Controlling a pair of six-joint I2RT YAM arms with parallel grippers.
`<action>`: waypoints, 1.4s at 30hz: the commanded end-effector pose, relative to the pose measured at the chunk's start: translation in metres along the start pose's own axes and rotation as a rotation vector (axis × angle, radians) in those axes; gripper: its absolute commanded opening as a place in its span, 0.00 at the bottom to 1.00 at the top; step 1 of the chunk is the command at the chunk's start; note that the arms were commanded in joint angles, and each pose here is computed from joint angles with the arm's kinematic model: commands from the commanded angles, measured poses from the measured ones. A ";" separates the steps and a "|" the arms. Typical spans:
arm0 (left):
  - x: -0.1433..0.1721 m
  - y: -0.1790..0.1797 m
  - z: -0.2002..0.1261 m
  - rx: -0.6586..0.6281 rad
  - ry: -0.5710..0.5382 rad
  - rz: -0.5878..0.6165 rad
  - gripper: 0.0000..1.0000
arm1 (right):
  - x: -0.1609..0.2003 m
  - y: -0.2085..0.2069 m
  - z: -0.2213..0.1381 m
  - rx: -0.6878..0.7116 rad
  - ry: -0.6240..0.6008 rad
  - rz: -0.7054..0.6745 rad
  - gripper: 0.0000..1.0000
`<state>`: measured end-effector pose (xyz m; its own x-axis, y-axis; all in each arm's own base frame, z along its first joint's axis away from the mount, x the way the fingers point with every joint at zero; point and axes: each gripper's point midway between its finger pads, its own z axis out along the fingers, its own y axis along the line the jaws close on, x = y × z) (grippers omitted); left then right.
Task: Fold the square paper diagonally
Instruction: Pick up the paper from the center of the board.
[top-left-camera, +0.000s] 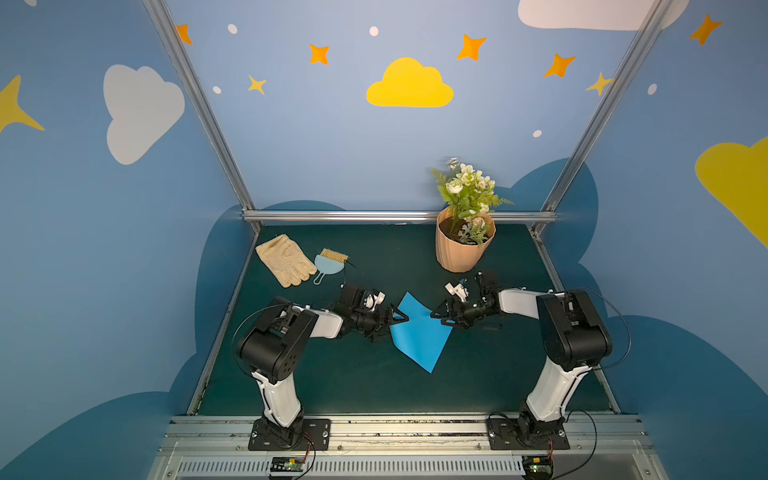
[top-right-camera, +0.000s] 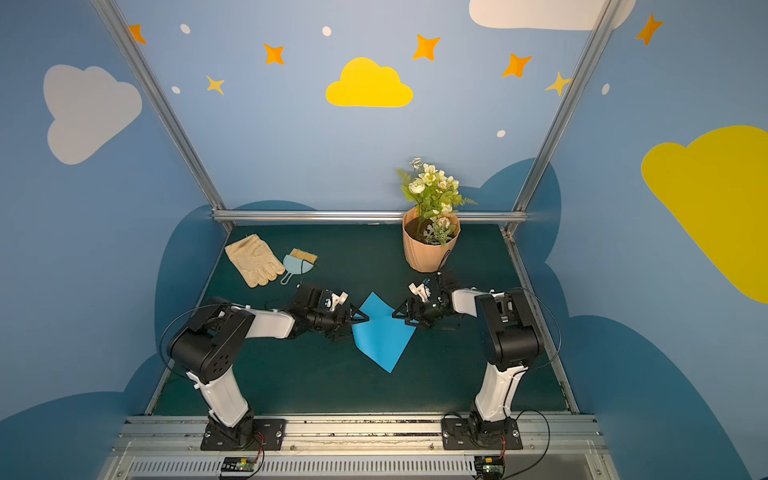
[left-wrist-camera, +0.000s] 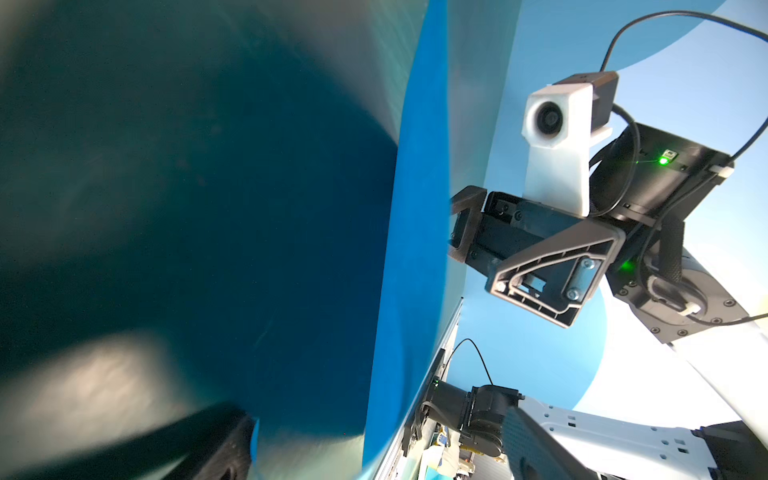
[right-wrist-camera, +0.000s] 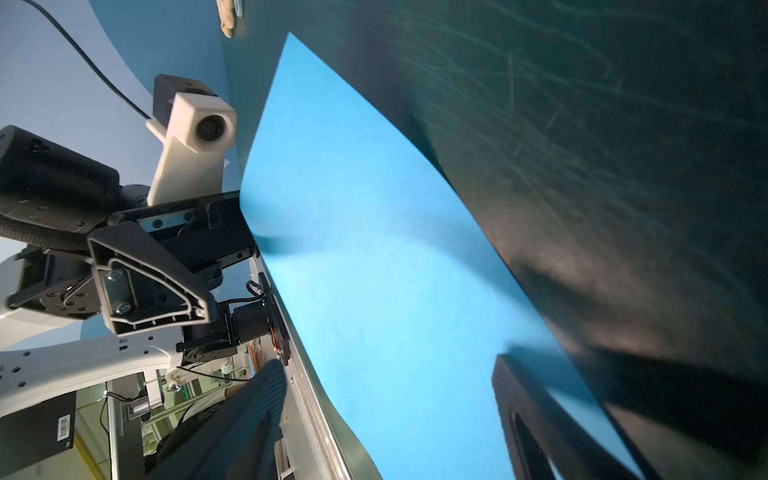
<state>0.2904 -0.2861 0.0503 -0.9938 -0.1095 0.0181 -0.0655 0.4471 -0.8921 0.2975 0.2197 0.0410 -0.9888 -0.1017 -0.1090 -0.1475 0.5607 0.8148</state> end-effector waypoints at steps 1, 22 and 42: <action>-0.002 0.023 0.015 -0.067 -0.004 -0.039 0.95 | 0.029 -0.038 0.016 0.138 0.090 0.095 0.82; -0.058 -0.002 0.029 -0.064 0.070 0.224 0.81 | 0.022 -0.036 0.012 0.154 0.074 0.083 0.82; -0.052 -0.063 -0.012 -0.085 -0.047 0.594 0.03 | -0.025 0.041 -0.049 0.141 -0.289 -0.373 0.84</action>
<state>0.3448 -0.3004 0.0726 -0.9265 0.1111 -0.3596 0.3626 0.5201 -0.7733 0.2950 0.2104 0.0636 -0.9457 -0.1076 -0.3068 -0.3049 0.6208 0.7222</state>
